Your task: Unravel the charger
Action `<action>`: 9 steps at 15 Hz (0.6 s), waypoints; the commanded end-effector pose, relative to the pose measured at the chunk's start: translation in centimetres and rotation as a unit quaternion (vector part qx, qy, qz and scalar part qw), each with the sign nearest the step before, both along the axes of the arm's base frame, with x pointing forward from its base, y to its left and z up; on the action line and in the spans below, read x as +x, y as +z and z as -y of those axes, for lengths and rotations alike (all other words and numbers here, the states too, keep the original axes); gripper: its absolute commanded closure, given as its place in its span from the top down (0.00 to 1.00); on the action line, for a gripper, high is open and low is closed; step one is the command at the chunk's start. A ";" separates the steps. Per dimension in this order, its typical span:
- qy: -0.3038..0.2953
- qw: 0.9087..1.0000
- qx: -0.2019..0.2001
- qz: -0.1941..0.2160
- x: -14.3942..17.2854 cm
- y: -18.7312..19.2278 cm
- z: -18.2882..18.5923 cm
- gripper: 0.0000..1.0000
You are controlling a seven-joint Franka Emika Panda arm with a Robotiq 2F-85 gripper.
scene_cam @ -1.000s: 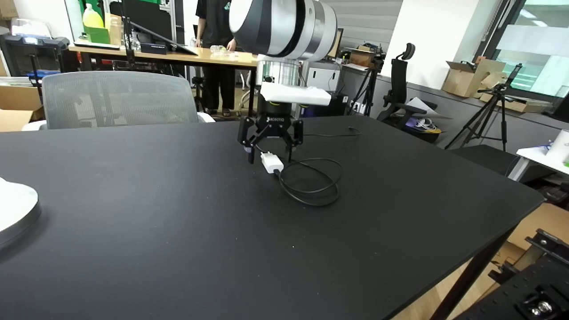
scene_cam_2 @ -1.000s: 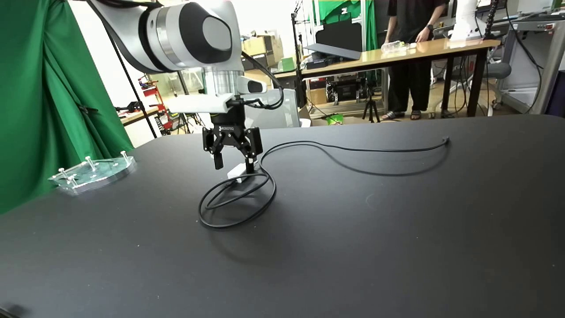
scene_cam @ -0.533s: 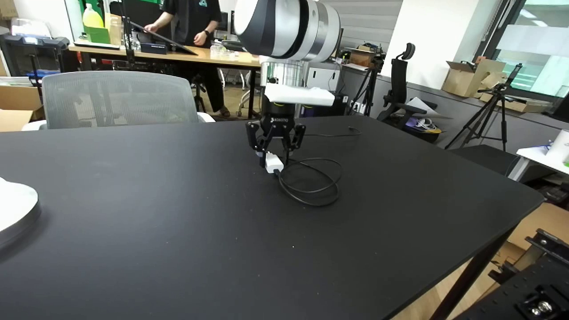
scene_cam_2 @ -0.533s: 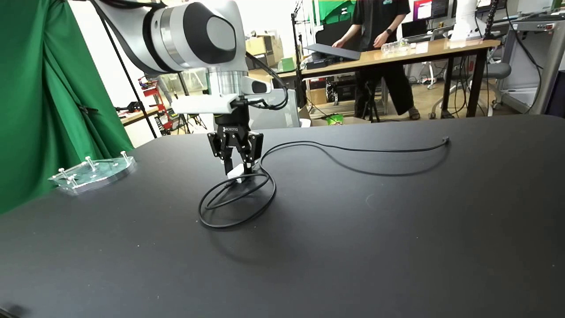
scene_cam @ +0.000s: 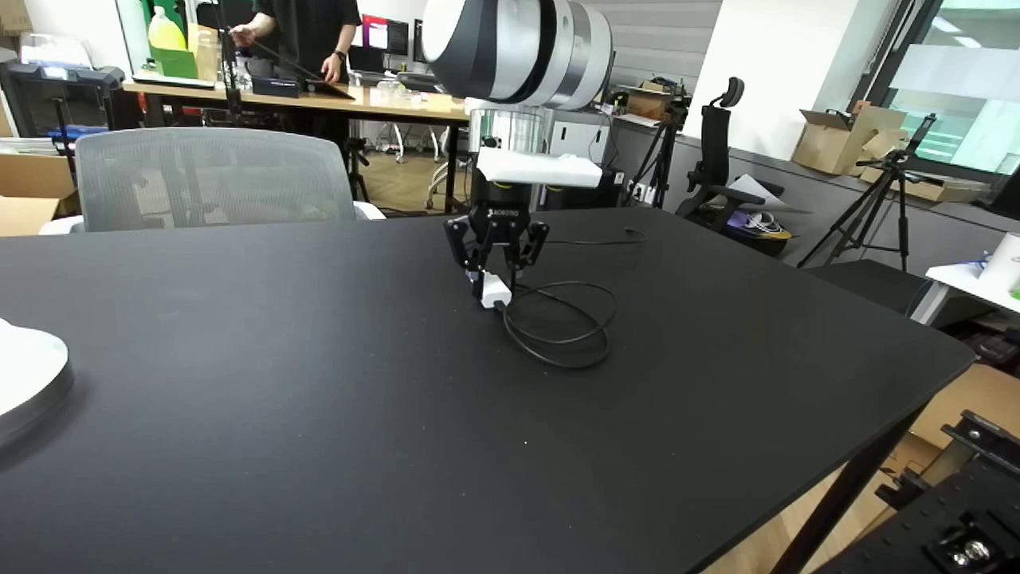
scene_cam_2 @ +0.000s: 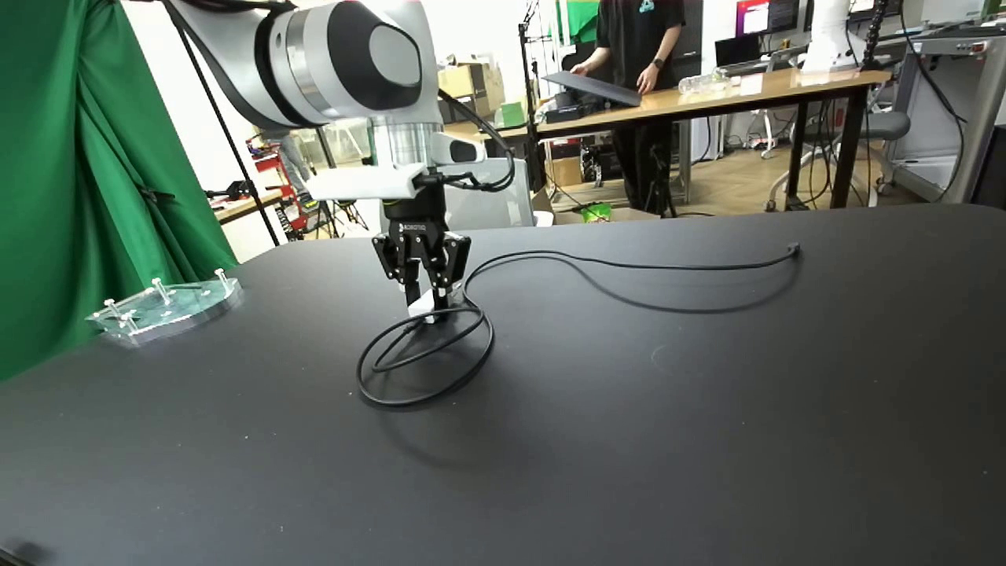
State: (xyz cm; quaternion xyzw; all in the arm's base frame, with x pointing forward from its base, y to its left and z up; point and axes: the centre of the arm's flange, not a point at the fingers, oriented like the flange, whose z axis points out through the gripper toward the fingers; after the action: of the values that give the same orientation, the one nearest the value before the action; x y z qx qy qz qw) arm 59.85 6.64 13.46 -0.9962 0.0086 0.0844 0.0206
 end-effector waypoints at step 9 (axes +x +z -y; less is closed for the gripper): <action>0.051 0.994 -0.046 0.080 0.4 6.2 -0.1 0.43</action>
State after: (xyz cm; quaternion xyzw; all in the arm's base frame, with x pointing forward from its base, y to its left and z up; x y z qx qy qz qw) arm 60.27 6.74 19.70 -0.9988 -0.0397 0.0050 -0.0293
